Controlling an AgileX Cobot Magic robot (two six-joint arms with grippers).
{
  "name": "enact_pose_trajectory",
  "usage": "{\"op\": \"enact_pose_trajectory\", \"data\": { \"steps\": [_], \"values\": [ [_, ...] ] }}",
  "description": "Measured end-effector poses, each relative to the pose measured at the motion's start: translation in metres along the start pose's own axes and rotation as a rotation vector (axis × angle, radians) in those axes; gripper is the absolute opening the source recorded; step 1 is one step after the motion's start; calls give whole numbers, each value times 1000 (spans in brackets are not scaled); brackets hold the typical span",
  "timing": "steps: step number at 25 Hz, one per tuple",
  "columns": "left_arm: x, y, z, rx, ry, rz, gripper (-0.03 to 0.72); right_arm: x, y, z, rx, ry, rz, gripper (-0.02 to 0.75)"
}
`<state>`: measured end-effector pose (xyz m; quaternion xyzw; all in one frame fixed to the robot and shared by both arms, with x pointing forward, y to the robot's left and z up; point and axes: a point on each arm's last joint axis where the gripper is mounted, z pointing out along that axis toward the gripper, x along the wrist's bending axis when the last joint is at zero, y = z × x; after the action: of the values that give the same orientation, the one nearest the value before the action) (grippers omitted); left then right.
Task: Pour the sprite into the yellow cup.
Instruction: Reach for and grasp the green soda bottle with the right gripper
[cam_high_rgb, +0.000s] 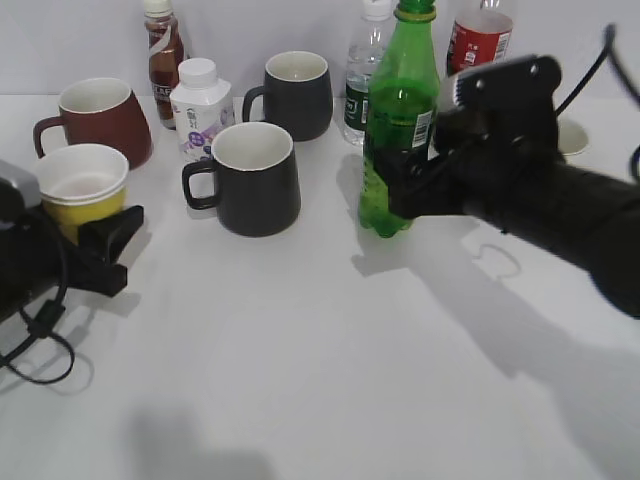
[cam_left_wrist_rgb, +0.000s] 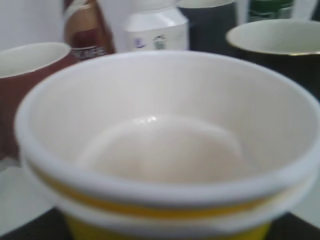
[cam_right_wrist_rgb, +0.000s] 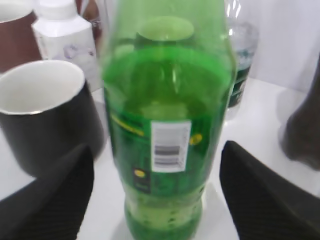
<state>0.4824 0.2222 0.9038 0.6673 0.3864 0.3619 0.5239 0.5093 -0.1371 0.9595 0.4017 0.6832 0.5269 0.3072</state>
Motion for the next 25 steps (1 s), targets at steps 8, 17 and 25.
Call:
{"op": "enact_pose_trajectory", "data": {
  "steps": [8,17,25],
  "values": [
    [-23,1,-7,-1,-242,23,428,0,-29,29,-44,-10,3,587],
    [-37,0,-12,0,-411,75,427,1,-32,68,-72,-10,3,559],
    [-48,10,-2,-32,-488,46,426,1,-33,70,-74,-9,-10,407]
  ]
}}
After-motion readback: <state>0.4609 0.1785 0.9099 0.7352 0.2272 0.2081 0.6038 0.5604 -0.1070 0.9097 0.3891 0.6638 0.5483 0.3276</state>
